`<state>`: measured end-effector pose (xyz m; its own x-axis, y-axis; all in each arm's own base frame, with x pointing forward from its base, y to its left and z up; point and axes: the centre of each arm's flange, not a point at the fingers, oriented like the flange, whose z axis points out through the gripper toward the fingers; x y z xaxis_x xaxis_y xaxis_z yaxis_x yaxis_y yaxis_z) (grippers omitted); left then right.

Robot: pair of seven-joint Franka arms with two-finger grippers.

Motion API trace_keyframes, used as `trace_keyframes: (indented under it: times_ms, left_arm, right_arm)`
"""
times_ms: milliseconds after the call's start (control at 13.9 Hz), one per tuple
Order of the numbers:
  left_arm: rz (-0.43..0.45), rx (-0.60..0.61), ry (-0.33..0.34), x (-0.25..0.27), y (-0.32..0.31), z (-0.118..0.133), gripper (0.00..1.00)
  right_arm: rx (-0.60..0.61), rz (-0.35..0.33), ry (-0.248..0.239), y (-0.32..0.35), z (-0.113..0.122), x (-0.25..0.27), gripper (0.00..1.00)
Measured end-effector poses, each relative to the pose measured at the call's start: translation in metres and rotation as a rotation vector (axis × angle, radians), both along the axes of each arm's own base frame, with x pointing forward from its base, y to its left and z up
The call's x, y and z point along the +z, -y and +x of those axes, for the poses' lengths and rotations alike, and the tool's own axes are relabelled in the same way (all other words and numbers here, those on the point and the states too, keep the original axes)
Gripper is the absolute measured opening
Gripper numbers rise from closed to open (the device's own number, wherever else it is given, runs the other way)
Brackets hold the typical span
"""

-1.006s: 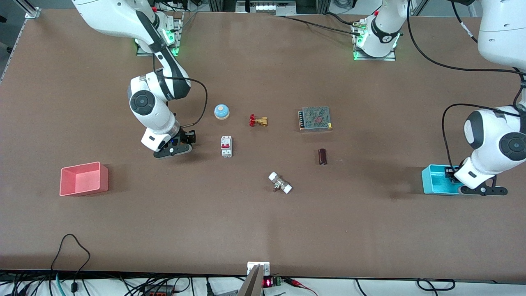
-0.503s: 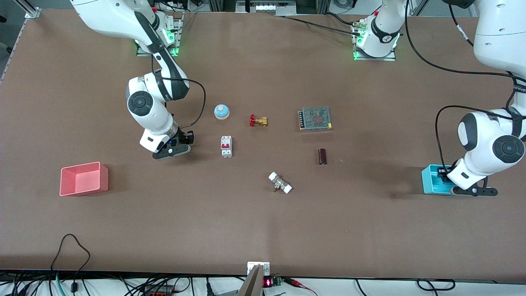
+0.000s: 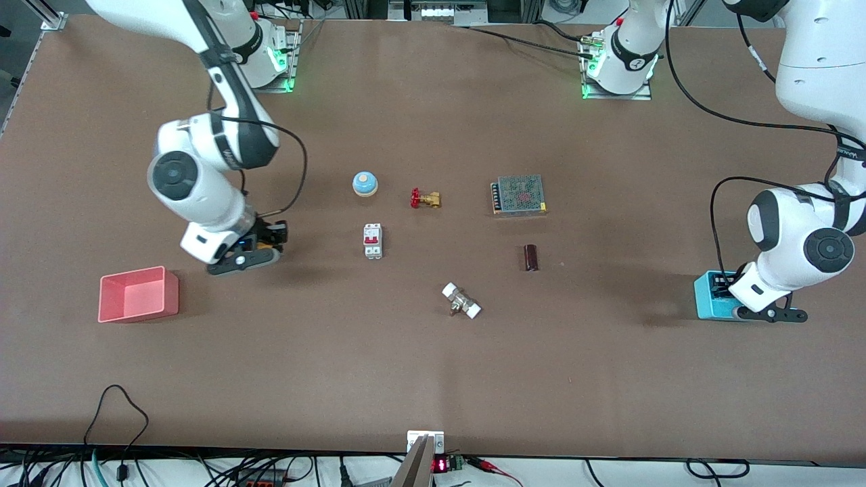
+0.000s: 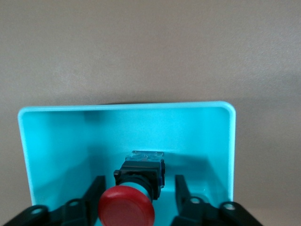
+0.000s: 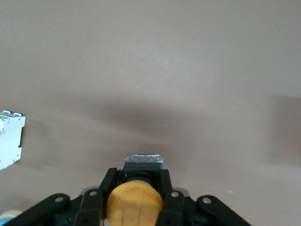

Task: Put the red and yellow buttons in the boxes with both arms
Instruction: 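Lower the red button into the cyan box while the right gripper carries yellow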

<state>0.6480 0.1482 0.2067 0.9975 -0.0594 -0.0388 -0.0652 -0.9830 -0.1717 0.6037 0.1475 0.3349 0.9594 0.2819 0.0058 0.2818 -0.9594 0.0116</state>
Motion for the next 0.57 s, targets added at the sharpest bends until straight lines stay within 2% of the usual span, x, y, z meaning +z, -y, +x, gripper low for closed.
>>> trace_keyframes:
  times_ms: [215,575]
  left_arm:
    - [0.004,-0.033,0.027,0.019,-0.001,0.007,0.98]
    - [0.007,-0.07,0.024,0.111,0.003,0.006,1.0]
  right_arm:
    - [0.011,-0.01,0.014,0.061,0.021,0.04,0.41]
    - [0.025,-0.02,0.035,0.165,0.039,0.066,0.41]
